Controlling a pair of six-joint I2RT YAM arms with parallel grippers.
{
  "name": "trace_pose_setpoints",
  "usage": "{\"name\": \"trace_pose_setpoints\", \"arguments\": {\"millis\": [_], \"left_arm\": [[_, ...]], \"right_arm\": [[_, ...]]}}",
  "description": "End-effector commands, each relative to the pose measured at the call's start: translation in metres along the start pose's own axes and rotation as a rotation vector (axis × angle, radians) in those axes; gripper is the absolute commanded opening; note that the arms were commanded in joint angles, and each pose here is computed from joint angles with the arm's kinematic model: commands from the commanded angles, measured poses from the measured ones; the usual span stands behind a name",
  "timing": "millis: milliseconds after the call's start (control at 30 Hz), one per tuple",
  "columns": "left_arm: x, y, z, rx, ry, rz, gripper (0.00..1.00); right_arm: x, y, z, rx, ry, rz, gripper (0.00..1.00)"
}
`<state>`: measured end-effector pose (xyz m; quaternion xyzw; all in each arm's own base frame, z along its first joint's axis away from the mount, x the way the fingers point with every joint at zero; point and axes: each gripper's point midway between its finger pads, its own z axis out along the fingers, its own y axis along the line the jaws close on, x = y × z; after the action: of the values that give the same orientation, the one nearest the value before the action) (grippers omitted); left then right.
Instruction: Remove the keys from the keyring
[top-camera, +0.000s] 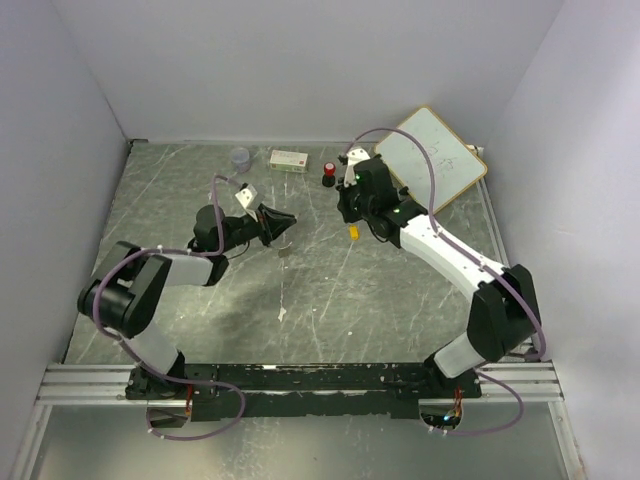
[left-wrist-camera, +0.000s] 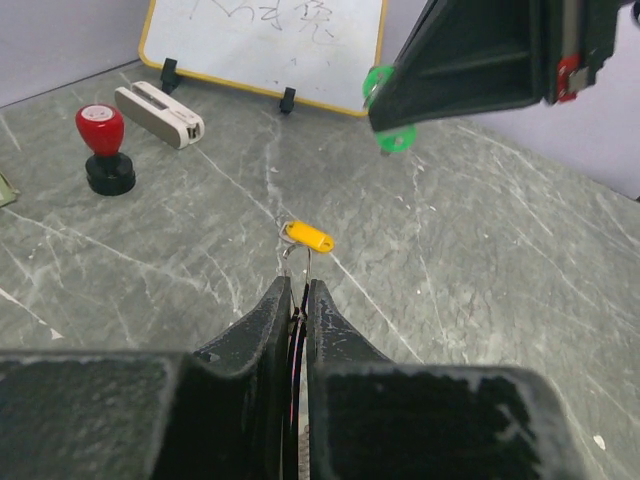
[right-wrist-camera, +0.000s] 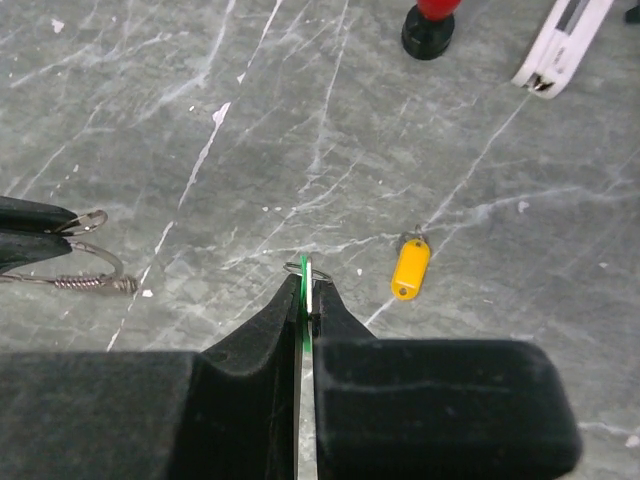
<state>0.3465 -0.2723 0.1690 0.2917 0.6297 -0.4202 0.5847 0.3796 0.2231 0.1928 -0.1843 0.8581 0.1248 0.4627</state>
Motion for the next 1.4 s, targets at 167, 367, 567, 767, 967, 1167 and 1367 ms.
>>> {"name": "trace_pose_setpoints", "arguments": {"millis": [167,367,567,767,967,1167,1367], "left_arm": [[0.005,0.019,0.005,0.033,-0.139,-0.107,0.07],[0.03,0.05,0.004,-0.043,-0.14,-0.159,0.07],[0.043,0.077,0.008,-0.151,-0.082,-0.111,0.07],[0.049,0.108,0.011,-0.266,-0.014,-0.071,0.07],[0.064,0.125,0.013,-0.341,0.051,-0.157,0.07],[0.077,0.139,0.012,-0.42,0.119,-0.272,0.11],[0.09,0.143,0.004,-0.476,0.138,-0.332,0.18]], "right_arm": [[0.023,0.016,0.05,-0.097,0.006,0.05,0.0],[0.036,0.018,0.08,-0.101,0.028,0.059,0.0],[0.05,0.02,0.103,-0.115,0.055,0.056,0.0],[0.06,0.024,0.126,-0.134,0.074,0.055,0.0],[0.063,0.026,0.147,-0.138,0.09,0.064,0.0],[0.076,0.022,0.167,-0.115,0.131,0.06,0.0],[0.084,0.019,0.174,-0.108,0.151,0.071,0.0]]}}
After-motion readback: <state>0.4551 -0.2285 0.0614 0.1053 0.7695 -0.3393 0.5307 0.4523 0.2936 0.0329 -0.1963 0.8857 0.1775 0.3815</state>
